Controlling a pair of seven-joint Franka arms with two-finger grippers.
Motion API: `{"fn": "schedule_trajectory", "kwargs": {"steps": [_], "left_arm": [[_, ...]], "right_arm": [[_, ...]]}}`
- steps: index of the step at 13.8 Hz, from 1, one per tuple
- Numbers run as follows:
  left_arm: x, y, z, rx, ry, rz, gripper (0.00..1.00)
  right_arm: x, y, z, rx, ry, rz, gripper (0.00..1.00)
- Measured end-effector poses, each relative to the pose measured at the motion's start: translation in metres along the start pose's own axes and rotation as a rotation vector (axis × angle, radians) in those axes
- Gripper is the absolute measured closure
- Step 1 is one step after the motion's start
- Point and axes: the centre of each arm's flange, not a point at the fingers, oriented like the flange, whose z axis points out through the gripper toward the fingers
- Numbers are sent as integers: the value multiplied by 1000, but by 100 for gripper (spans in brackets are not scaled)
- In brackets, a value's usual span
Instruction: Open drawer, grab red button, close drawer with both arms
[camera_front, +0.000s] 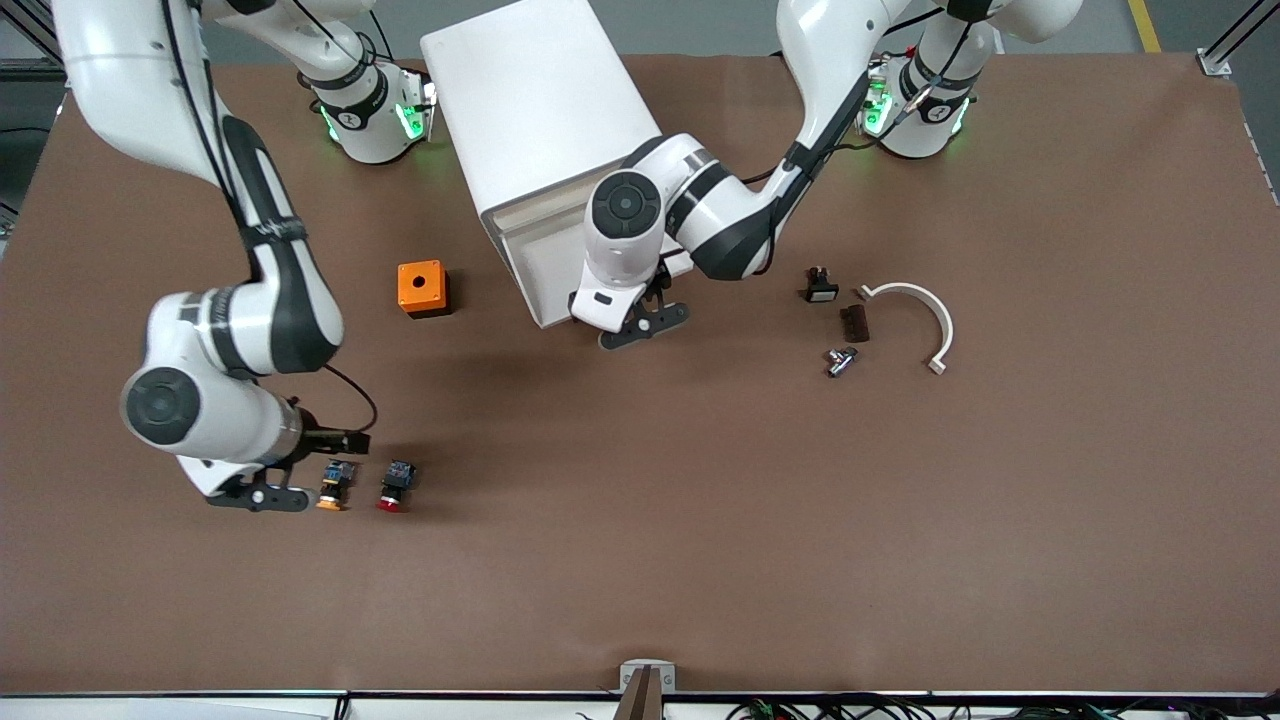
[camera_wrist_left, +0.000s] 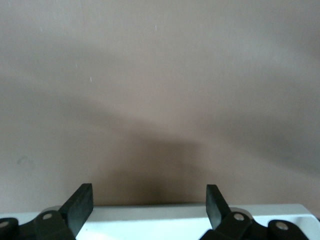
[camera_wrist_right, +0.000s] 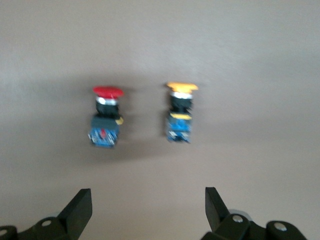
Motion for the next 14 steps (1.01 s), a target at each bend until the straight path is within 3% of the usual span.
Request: {"fn": "schedule_trajectory", "kwargs": {"steps": [7,14], "left_arm": [[-49,6,12,32,-55,-27,0],[-74,7,24,32,-164,-62,0]], "right_arm": [[-50,108,-93,26,-98,-23,0],[-97,123,-181,33,-79,-3,0]]}}
